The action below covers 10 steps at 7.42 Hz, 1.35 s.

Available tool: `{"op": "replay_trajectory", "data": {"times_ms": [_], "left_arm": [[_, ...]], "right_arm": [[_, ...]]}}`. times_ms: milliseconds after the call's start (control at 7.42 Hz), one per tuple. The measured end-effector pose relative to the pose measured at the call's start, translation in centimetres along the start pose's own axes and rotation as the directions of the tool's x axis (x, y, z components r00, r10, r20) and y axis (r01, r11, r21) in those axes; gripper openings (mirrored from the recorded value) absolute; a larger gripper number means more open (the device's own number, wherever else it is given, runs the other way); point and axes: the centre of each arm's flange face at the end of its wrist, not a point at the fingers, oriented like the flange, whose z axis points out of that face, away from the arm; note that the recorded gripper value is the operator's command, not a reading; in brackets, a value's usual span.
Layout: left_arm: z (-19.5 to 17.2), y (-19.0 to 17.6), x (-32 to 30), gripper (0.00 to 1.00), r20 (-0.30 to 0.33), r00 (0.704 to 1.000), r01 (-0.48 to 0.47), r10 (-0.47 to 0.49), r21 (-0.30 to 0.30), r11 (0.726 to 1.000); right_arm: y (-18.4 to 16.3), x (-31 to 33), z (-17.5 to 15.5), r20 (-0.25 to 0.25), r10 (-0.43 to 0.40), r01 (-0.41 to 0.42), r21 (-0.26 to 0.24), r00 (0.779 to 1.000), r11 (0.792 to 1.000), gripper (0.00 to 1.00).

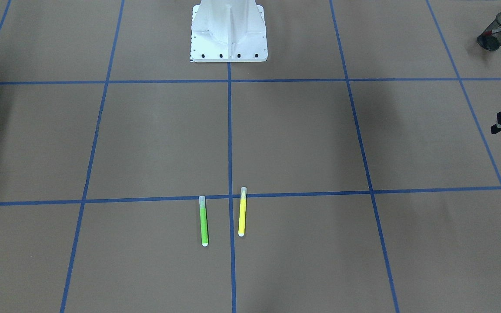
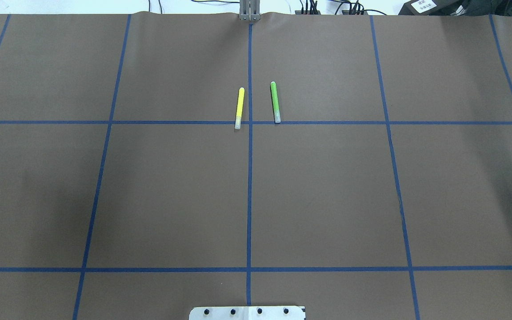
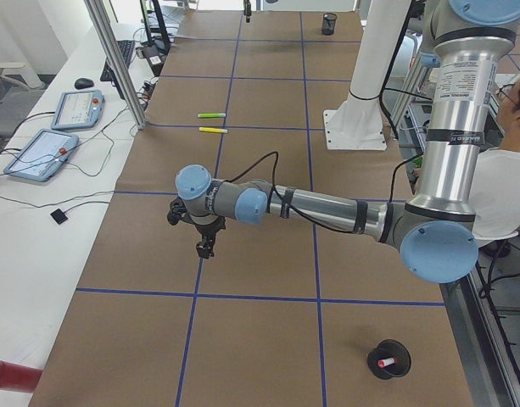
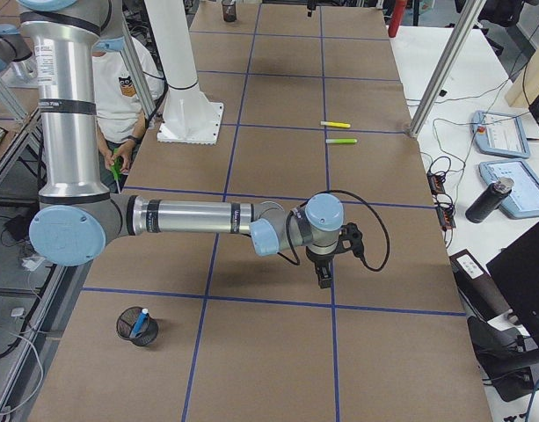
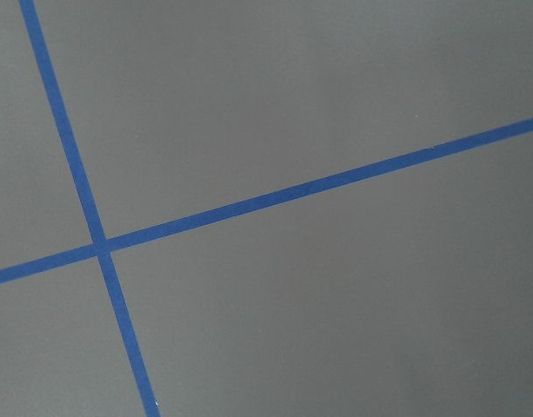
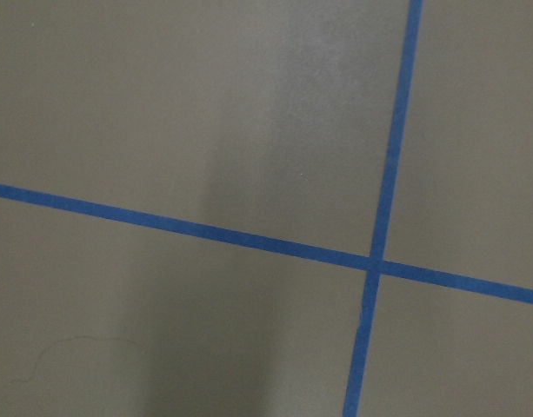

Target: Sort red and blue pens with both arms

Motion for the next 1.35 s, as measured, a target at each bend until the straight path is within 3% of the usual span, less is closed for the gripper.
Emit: {"op": "replay_trajectory", "data": {"times_ms": [270,944,1348], "left_arm": [[-0.1,0.0,-0.2,1.0,0.001,1.0,0.005,-0.005,0.002,1.0],[-0.3,0.6,-0.9,1.0,0.007,1.0,0.021,-0.021,0.005,1.0],[-0.2,0.9,-2.0,1.0,0.056,0.997,0.048,-0.048,0.005,0.999]], "right_arm": [[-1.8,-0.2,-1.6,0.0,-0.052,0.052,-0.062,0.999,0.997,1.0],[-1.9,0.1,-2.3,-0.009,-0.063,0.062,-0.069,0.998,0.996,1.0],[-1.0,0.1,-2.6,-0.011,-0.066,0.065,-0.063,0.998,0.996,1.0]]}}
